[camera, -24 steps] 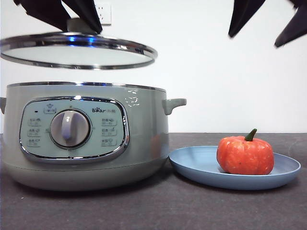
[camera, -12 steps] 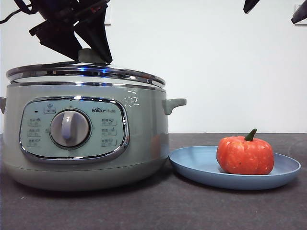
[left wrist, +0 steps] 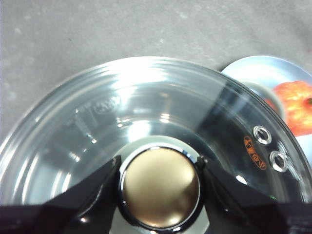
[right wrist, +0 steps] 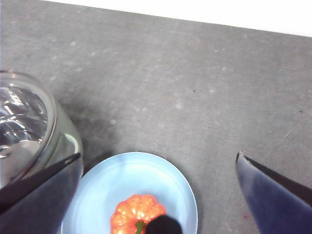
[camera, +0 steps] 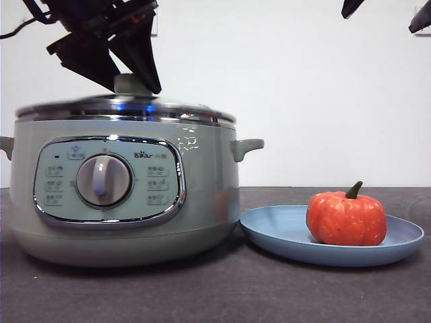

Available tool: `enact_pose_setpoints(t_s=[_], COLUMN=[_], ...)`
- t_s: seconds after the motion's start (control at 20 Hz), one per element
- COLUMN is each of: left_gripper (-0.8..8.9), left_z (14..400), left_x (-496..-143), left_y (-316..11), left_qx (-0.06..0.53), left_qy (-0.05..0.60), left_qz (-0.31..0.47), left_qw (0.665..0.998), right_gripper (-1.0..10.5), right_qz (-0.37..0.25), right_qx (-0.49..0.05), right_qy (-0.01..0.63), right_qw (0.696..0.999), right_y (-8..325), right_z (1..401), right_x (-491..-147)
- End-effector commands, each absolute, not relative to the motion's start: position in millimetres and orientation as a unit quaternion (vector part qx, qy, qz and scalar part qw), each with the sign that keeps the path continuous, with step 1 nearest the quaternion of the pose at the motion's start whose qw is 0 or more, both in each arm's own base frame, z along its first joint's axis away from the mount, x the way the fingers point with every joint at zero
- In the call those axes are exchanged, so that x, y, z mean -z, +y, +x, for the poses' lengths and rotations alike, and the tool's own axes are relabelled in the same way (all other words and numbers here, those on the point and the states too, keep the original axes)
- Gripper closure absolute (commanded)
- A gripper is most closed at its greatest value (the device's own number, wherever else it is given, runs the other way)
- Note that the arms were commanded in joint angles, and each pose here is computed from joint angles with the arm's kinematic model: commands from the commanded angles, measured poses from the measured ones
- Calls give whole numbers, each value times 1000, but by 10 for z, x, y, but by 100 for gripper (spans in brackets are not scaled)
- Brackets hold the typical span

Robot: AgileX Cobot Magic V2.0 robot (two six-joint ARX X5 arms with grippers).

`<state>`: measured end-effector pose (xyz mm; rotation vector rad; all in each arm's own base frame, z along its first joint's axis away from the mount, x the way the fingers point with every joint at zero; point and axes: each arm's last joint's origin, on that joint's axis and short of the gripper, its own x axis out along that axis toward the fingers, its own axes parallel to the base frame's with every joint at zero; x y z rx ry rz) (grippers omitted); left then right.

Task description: Take the pumpkin out from the steamer,put the pumpkin in the blue plate,close the lid

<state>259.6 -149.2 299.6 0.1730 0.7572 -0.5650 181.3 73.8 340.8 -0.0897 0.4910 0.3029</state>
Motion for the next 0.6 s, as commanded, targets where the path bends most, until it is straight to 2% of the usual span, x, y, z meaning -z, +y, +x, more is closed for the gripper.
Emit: enact_pose_setpoints(t_s=[0.05,0.3,0.35,0.5,0.6], left_gripper=[822,812,783,383,369], left_z=[2618,2540,2533,2530,2527], left_x=[-2827,-2792,-2785,-2782,-2809], left_y=[-1580,-1624,-1620,-1597,-1576], left_qx=[283,289,289,264,243], left_qy=[389,412,417,420,412], left_qz=[102,117,118,130,140], left_qw=[871,856,854,858,867], right_gripper=[349,349,349,349,349], right_qz=[-41,-41,-41,-41,-41], right_qx=[-147,-147,-147,-147,-147], right_qy=[241,241,241,241,241], right_qw=[958,958,959,958,958], right_y=[736,736,736,736,736], right_z=[1811,1811,1811,1811,1811], right_x=[-3403,-3404,-3404,-3404,-3404])
